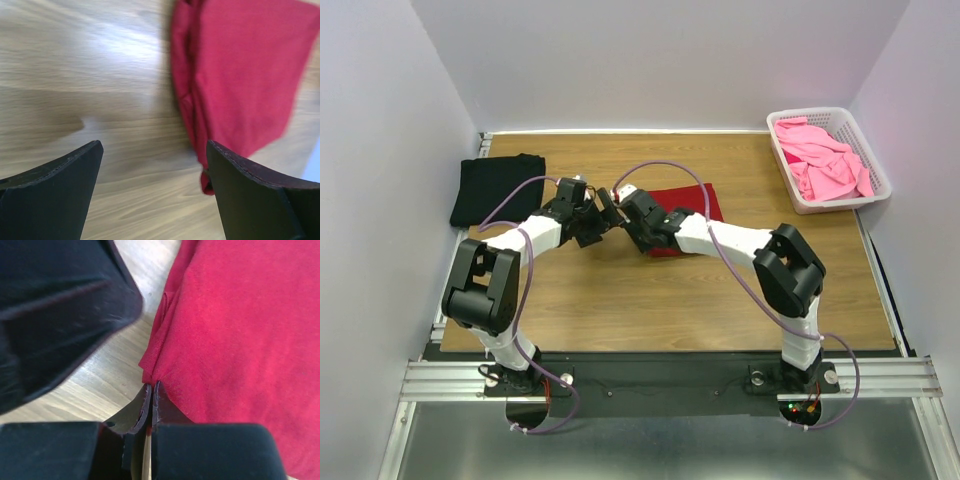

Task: Fold and stack the t-shirts
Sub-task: Neatly place the folded tshirt to the corner

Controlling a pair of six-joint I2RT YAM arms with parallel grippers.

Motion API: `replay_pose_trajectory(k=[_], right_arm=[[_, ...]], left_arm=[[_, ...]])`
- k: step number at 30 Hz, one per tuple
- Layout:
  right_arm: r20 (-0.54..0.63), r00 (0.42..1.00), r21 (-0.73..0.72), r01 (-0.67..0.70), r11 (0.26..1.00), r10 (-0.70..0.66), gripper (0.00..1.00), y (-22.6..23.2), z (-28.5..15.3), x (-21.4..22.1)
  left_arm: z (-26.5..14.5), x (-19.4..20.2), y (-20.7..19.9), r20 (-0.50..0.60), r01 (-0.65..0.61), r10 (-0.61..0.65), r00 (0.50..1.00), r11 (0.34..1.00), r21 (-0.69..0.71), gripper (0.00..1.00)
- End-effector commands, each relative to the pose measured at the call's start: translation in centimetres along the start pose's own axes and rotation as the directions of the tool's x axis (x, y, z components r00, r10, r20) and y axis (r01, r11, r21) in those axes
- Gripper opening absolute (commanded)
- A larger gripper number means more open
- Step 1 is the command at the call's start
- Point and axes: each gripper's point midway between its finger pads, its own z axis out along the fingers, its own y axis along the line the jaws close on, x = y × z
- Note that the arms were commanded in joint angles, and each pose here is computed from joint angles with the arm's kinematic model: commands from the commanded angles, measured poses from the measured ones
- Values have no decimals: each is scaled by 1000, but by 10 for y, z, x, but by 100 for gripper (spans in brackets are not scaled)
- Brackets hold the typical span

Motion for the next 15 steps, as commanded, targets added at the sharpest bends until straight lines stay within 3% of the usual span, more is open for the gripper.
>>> replay_pose_trajectory(k=[1, 15], right_arm=[[68, 995, -58, -72, 996, 76, 0, 2, -19, -20], [102, 974, -114, -191, 975, 203, 1, 6, -24, -22]], left_arm=[[3, 1, -30, -13, 65, -64, 998, 990, 124, 97], [42, 20, -49, -83, 146, -135, 987, 980, 136, 95]])
